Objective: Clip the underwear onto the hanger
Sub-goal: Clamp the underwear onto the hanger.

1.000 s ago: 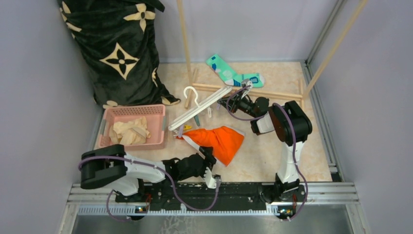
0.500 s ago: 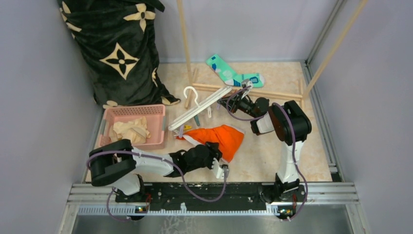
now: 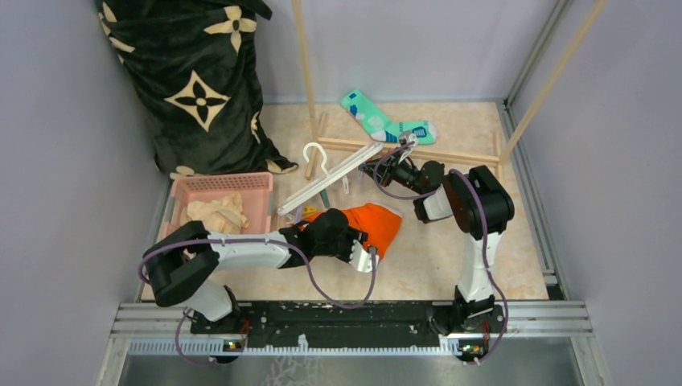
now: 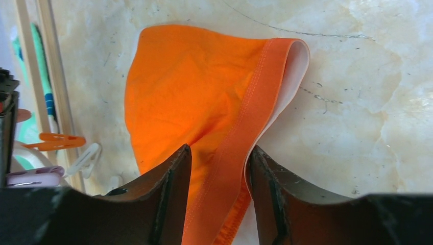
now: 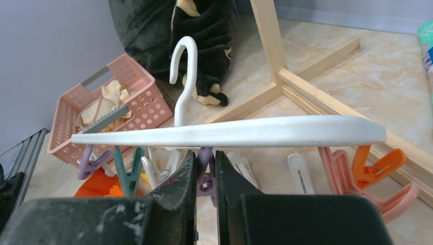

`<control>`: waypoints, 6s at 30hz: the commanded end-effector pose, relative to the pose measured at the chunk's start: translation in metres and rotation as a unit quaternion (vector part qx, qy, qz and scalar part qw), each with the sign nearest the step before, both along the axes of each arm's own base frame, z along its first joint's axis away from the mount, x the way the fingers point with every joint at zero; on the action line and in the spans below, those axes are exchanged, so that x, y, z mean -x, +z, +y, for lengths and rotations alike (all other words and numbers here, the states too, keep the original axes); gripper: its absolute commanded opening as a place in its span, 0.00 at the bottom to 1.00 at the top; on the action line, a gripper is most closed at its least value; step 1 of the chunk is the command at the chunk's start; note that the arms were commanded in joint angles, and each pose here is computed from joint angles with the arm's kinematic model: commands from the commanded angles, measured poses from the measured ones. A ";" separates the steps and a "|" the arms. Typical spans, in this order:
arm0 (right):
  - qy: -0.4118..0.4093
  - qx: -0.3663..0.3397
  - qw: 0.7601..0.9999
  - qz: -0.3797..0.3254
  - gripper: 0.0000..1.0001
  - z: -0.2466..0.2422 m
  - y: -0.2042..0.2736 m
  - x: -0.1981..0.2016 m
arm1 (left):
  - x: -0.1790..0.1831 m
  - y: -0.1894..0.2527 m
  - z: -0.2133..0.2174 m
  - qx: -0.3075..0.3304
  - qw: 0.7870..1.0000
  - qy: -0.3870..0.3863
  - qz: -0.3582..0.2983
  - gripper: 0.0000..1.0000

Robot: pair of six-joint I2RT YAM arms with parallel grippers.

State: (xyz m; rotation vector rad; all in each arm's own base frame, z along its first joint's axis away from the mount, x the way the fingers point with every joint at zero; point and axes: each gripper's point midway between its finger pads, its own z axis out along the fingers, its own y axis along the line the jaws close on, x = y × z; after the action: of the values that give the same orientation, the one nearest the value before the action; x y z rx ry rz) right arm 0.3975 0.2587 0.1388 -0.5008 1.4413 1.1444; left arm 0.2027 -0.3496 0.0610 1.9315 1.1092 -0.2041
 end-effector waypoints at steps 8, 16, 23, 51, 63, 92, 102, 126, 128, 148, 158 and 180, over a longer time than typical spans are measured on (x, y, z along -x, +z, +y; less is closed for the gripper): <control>0.007 -0.021 0.998 -0.061 0.00 0.004 0.031 0.001 | 0.008 -0.034 0.007 -0.037 0.998 0.004 0.045 0.46; 0.007 -0.022 0.998 -0.062 0.00 0.003 0.032 0.001 | -0.007 -0.032 -0.002 -0.032 0.999 0.023 0.028 0.33; 0.010 -0.022 0.998 -0.061 0.00 0.004 0.032 0.003 | -0.019 -0.010 -0.007 -0.009 0.998 0.060 0.027 0.01; -0.015 0.102 0.988 0.115 0.00 -0.005 0.052 0.058 | -0.014 0.079 -0.007 0.109 0.925 0.134 0.339 0.00; -0.030 0.056 0.991 0.114 0.00 -0.013 0.086 0.081 | 0.009 0.075 0.015 0.098 0.906 0.150 0.383 0.00; 0.075 0.070 0.992 0.077 0.00 -0.008 0.097 0.155 | -0.005 0.080 0.009 0.081 0.893 0.155 0.414 0.00; 0.089 0.080 0.990 0.069 0.00 -0.006 0.087 0.161 | -0.003 0.083 0.010 0.084 0.894 0.144 0.416 0.00; 0.127 0.073 0.987 0.067 0.00 -0.004 0.093 0.182 | -0.009 0.082 0.008 0.082 0.887 0.151 0.428 0.00; 0.131 0.070 0.986 0.070 0.00 -0.003 0.095 0.184 | -0.010 0.082 0.007 0.082 0.886 0.154 0.429 0.00; 0.046 0.034 0.997 0.056 0.00 -0.006 0.101 0.170 | -0.013 0.105 0.012 0.172 0.860 0.230 0.421 0.00; 0.068 0.053 0.995 0.045 0.00 -0.005 0.094 0.177 | -0.004 0.105 0.011 0.159 0.859 0.212 0.439 0.00; 0.090 0.067 0.993 0.033 0.50 -0.004 0.093 0.185 | -0.007 0.092 0.013 0.138 0.862 0.222 0.435 0.00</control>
State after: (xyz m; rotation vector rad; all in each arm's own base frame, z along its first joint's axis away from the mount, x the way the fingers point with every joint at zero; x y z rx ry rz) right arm 0.2183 0.2478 0.1895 -0.6531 1.7295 1.1855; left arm 0.2047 -0.3331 0.1507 1.2399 1.9701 -0.9959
